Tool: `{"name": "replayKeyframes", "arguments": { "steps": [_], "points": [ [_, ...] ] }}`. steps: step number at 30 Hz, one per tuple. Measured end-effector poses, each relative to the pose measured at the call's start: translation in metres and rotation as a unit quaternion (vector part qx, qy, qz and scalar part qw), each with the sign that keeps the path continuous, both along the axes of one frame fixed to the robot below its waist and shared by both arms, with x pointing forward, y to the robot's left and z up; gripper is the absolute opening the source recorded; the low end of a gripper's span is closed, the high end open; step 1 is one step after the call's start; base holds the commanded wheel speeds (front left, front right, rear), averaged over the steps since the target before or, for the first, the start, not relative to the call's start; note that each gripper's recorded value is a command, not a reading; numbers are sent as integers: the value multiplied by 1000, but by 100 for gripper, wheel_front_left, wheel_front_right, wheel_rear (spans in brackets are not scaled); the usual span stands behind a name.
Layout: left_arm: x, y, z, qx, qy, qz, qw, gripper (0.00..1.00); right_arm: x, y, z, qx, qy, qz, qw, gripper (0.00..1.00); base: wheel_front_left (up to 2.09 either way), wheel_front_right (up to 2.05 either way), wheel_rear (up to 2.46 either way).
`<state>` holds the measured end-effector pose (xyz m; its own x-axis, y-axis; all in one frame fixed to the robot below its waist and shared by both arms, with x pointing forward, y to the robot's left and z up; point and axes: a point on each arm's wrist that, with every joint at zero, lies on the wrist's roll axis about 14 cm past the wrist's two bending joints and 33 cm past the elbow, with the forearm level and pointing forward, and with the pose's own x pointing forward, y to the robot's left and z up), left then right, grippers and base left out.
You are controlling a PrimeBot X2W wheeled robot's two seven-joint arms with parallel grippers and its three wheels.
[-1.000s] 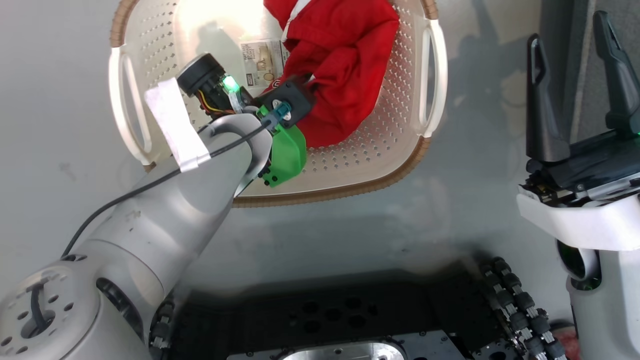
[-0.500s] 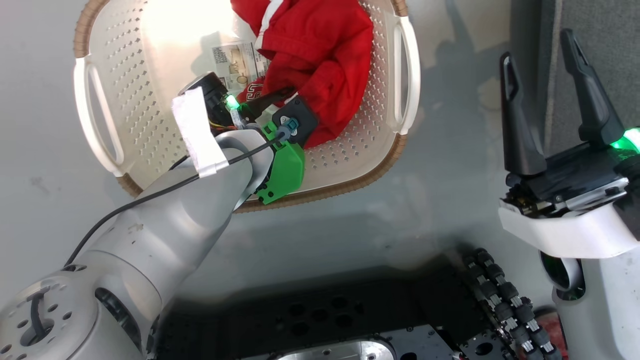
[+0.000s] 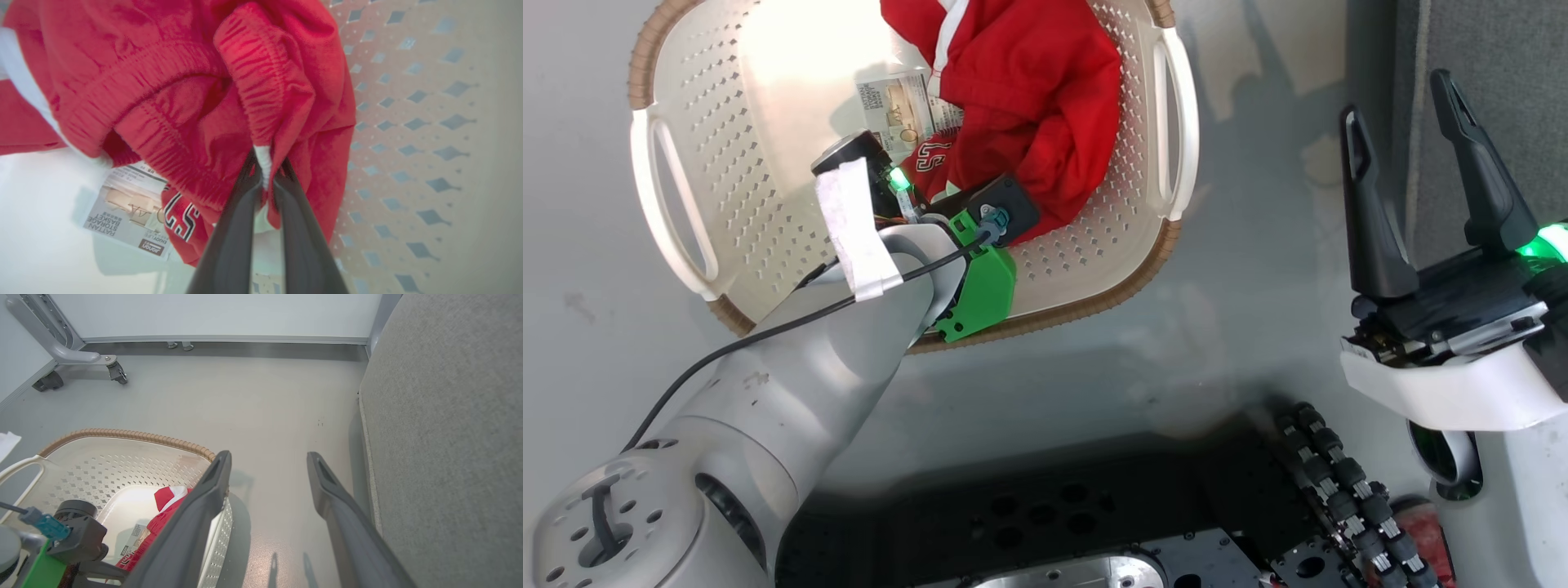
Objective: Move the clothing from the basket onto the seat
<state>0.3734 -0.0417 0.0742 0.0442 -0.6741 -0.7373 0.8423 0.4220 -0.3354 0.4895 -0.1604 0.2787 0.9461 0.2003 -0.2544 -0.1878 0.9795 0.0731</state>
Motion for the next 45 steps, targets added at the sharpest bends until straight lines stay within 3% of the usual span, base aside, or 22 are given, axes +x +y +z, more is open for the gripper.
{"name": "replayKeyframes", "arguments": {
  "steps": [12,23,29,34,45],
  "points": [
    [34,1,26,-35,-45,40,998,0,35,12,29,27,-60,-3,998,99,0,0,0],
    [40,6,109,-81,-75,150,983,0,10,23,69,53,-47,-11,997,100,0,0,0],
    [43,13,184,-121,-128,227,958,0,-29,22,96,56,-34,-18,998,100,0,0,0],
    [49,21,254,-162,-194,271,929,0,-61,22,124,58,-41,-19,997,100,0,0,0],
    [46,30,411,-254,-366,277,851,0,-118,38,181,73,-91,2,993,100,0,0,0]
  ]
}}
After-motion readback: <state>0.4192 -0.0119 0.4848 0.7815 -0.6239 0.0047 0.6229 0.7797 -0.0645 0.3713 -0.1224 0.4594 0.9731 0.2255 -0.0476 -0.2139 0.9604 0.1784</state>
